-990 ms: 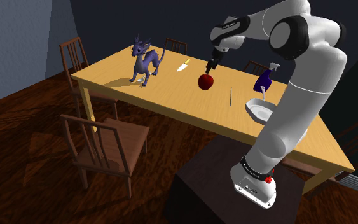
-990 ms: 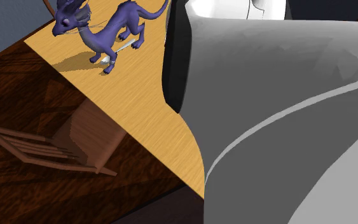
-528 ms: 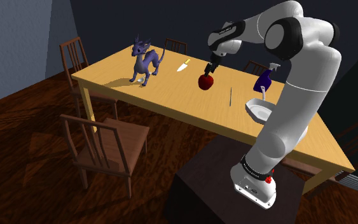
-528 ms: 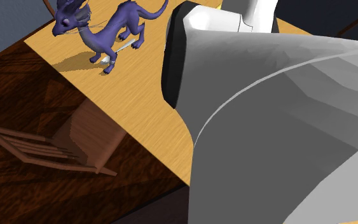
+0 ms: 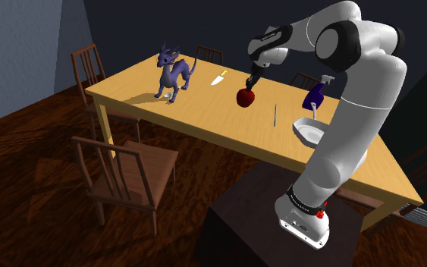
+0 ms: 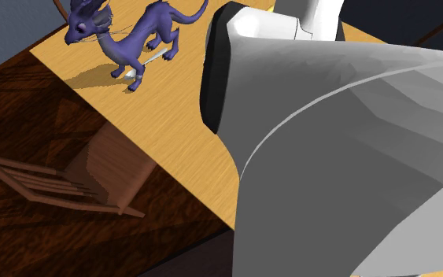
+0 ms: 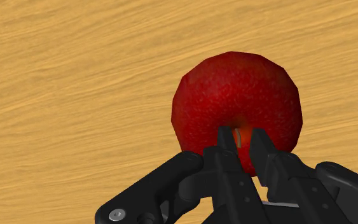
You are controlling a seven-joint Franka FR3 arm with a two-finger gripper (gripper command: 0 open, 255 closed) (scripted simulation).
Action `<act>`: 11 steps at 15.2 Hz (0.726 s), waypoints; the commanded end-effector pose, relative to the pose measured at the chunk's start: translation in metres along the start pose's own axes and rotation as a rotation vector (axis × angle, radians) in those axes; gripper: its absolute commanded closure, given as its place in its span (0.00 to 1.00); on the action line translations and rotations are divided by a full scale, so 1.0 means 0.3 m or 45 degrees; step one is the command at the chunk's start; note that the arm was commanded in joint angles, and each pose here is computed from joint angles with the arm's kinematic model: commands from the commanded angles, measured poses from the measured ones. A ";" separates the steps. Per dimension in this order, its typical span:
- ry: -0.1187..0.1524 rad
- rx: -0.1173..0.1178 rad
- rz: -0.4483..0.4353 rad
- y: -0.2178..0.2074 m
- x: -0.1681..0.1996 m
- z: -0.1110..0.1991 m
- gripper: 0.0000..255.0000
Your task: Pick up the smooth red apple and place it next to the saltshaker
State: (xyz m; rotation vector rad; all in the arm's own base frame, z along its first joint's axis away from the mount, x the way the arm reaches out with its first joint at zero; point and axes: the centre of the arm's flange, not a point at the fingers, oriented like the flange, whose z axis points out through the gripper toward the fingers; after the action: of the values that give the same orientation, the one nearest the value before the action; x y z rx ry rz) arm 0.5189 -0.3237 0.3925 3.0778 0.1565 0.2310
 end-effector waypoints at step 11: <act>0.000 0.000 0.000 0.004 0.010 -0.069 1.00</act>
State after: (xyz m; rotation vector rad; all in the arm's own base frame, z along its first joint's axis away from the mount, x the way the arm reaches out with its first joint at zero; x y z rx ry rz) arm 0.5186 -0.3243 0.4088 3.0779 0.1567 0.2310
